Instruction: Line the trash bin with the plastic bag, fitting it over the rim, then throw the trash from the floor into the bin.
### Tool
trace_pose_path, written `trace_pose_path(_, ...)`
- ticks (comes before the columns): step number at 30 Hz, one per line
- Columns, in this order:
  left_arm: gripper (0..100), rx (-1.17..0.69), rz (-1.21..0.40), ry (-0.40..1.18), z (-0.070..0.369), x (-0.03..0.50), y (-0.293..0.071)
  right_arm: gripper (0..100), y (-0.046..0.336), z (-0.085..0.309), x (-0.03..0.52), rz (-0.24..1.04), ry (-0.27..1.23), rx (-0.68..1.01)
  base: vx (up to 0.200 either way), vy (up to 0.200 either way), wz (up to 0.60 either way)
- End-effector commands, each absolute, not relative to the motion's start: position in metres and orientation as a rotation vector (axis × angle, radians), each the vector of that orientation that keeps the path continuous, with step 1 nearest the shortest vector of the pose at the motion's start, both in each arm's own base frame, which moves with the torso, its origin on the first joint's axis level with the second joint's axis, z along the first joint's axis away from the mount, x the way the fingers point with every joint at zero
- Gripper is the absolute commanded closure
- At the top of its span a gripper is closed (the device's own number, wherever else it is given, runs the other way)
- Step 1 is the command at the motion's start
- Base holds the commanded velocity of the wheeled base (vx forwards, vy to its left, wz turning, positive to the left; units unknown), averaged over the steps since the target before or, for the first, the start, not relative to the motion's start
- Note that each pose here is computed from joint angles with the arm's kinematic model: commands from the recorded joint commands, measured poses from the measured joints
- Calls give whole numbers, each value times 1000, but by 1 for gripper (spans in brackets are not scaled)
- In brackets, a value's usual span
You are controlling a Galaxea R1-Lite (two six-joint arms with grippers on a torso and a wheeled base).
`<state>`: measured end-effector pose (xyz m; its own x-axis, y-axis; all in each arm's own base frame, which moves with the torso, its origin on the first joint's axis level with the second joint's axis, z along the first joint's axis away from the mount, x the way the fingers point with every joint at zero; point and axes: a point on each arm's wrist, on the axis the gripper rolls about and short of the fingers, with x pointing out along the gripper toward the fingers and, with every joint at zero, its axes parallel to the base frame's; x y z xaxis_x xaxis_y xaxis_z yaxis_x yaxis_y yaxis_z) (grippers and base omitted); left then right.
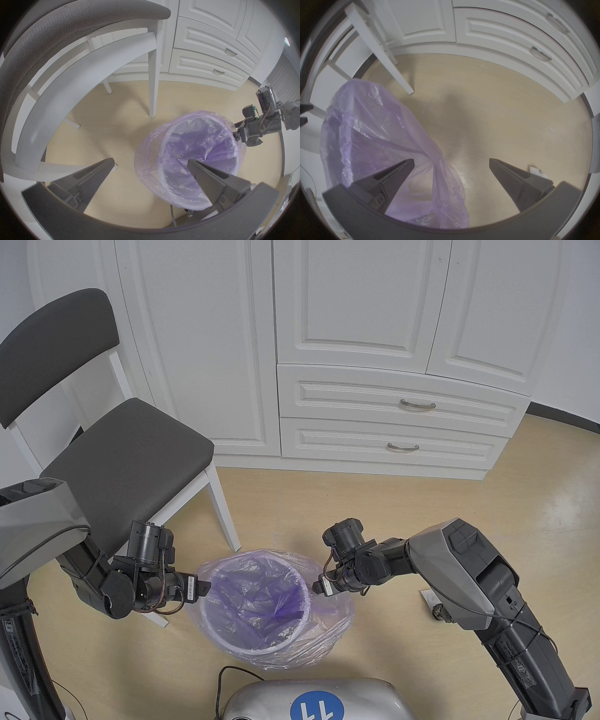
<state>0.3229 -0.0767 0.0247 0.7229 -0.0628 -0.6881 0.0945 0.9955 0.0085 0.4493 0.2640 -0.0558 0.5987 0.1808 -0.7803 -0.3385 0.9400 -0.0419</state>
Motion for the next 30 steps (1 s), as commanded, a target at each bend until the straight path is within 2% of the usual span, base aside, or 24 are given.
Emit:
trace_pose_path(1,0,44,-86,759,24,323,-77,0,259,-60,453,298,882,-202,0,0,0)
trace_pose_path(8,0,45,-81,760,24,323,-75,0,261,-49,452,227,844,-221,0,0,0)
trace_pose_path(10,0,49,-73,772,22,323,-73,0,264,-23,453,185,787,-214,0,0,0)
trace_pose_path(13,0,71,-66,800,16,317,-67,0,262,4,439,161,782,-176,0,0,0)
trace_pose_path(19,0,76,-75,839,7,307,-67,0,251,24,399,151,790,-120,0,0,0)
trace_pose_path(26,0,48,-134,844,-3,304,-107,0,240,15,355,195,638,-69,0,0,0)
trace_pose_path(30,0,97,-88,813,-5,306,-131,0,237,18,336,236,563,-76,0,0,0)
